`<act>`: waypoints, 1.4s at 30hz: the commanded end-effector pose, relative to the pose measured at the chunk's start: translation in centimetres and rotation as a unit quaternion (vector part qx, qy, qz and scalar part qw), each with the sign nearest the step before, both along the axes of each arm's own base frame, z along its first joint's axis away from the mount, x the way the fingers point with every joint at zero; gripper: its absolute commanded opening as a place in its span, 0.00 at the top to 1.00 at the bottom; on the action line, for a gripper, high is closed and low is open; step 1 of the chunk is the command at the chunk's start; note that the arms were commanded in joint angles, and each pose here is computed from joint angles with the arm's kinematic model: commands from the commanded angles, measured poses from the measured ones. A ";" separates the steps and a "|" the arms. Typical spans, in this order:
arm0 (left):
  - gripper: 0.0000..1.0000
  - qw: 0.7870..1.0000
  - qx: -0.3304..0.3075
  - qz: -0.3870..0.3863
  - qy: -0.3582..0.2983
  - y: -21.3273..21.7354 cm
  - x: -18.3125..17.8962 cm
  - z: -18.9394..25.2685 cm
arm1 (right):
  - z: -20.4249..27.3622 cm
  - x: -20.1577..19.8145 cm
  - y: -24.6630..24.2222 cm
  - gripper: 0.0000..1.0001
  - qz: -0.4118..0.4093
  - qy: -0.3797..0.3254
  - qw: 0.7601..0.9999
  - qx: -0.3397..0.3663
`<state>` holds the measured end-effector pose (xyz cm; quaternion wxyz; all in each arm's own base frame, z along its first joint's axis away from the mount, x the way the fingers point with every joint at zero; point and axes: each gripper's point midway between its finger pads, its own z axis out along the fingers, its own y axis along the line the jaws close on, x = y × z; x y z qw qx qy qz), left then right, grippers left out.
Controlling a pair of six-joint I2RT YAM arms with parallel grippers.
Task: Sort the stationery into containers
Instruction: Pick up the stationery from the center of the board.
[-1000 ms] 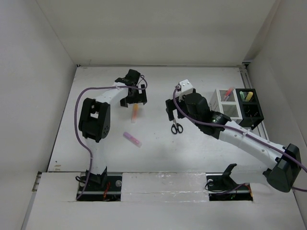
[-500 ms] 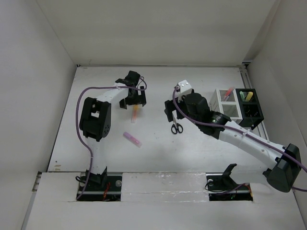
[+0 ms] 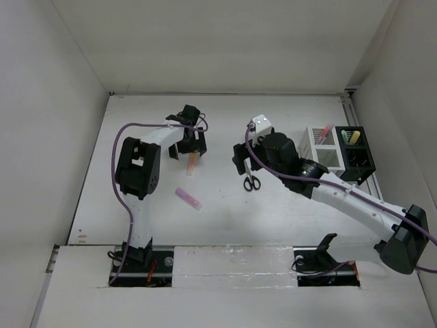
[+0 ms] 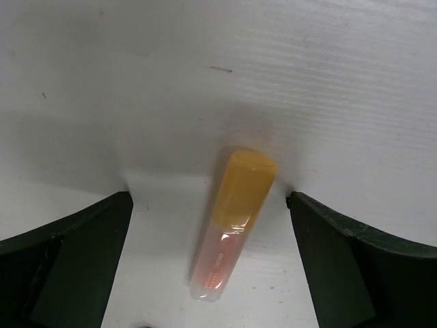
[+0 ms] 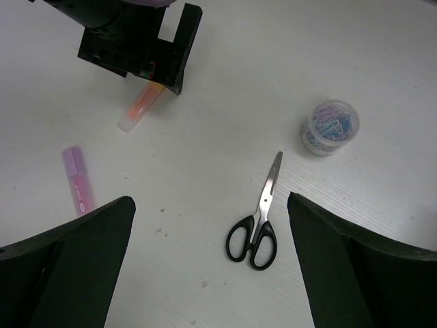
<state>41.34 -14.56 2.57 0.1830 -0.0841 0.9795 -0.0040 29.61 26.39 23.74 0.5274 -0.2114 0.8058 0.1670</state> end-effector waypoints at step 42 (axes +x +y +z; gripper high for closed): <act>1.00 0.991 0.033 -0.012 -0.131 -3.8 -7.5 8.5 | 5.8 0.2 -1.8 0.00 0.025 -0.044 0.992 0.117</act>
